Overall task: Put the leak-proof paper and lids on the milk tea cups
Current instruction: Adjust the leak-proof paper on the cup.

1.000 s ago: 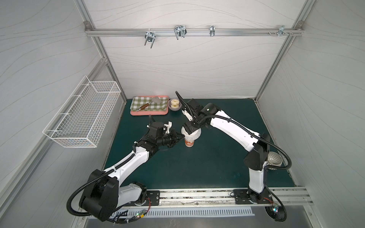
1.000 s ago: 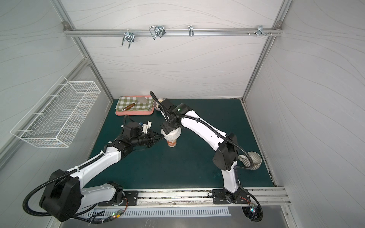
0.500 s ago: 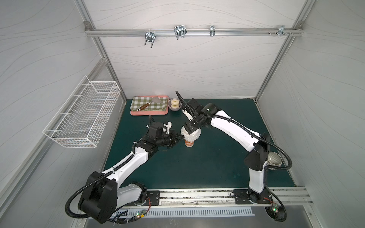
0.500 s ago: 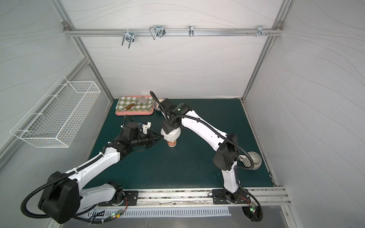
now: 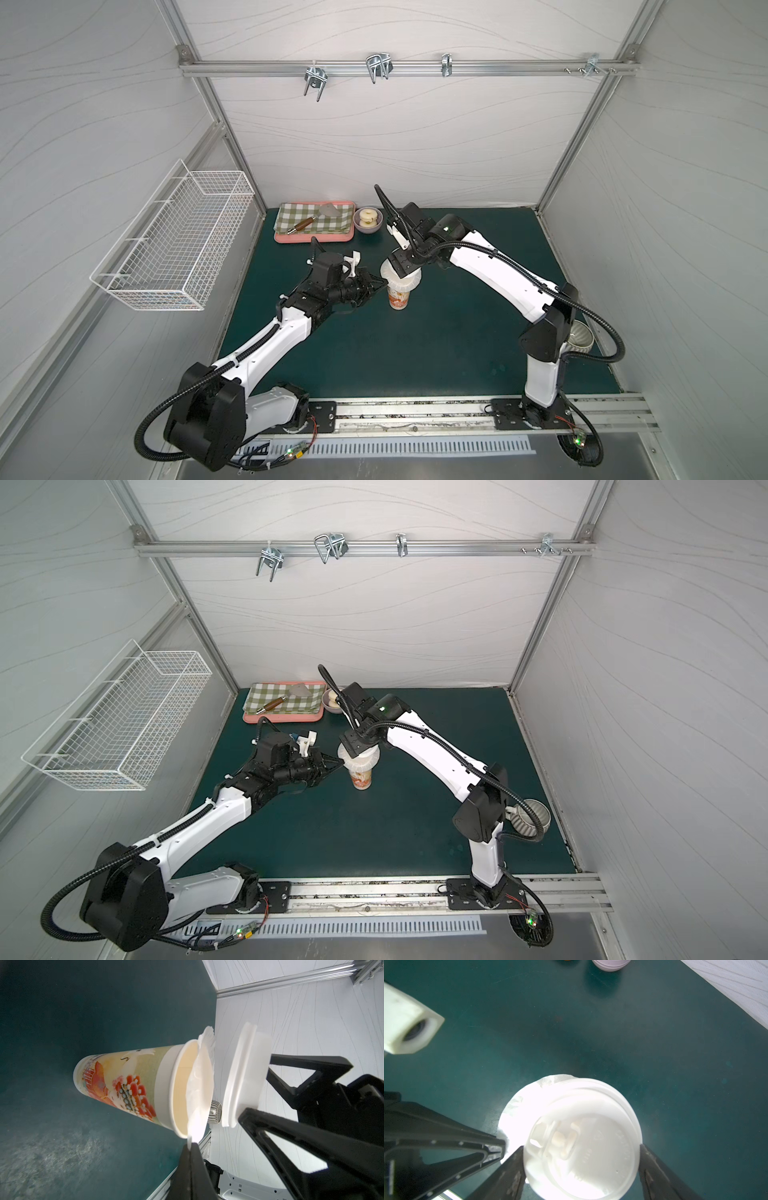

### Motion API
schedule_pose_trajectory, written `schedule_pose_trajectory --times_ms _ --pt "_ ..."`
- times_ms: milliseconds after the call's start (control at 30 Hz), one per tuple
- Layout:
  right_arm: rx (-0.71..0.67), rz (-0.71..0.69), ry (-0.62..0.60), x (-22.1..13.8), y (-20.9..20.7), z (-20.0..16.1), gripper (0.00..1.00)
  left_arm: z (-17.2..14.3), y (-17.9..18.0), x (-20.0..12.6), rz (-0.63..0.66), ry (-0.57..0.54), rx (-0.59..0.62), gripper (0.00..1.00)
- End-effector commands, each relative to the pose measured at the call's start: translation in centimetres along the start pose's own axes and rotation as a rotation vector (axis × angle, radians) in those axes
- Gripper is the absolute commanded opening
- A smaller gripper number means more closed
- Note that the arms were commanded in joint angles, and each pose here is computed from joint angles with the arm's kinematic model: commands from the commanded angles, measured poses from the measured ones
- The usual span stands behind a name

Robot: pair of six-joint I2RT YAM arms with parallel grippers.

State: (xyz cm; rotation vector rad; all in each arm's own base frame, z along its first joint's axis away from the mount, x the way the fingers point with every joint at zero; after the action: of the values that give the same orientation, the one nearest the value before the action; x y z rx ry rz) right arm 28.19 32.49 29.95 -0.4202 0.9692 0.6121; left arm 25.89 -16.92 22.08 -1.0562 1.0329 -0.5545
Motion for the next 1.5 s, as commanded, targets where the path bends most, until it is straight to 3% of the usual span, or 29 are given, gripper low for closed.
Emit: schedule_pose_trajectory --times_ms 0,500,1467 --pt "0.022 -0.002 -0.05 -2.2 -0.6 0.5 0.82 1.1 -1.7 -0.1 -0.039 -0.033 0.013 0.0" --pt "0.012 0.073 0.014 -0.1 0.5 -0.1 0.81 1.3 -0.9 -0.3 -0.027 -0.037 -0.005 0.0" --pt "-0.017 0.058 0.089 3.1 1.1 -1.0 0.82 1.0 -0.1 -0.3 -0.011 -0.029 -0.013 0.0"
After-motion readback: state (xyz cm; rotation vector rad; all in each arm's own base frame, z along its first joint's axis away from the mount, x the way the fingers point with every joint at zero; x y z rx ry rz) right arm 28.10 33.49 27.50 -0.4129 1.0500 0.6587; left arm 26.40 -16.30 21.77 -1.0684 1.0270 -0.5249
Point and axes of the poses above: each gripper's point midway between its finger pads, its own x axis out along the fingers, its own y axis along the line the jaws close on, z = x × y, the point moved 7 cm from there along -x, back along the fingers, and after that the axes turned 1 degree about -x, right-handed, at the moved point
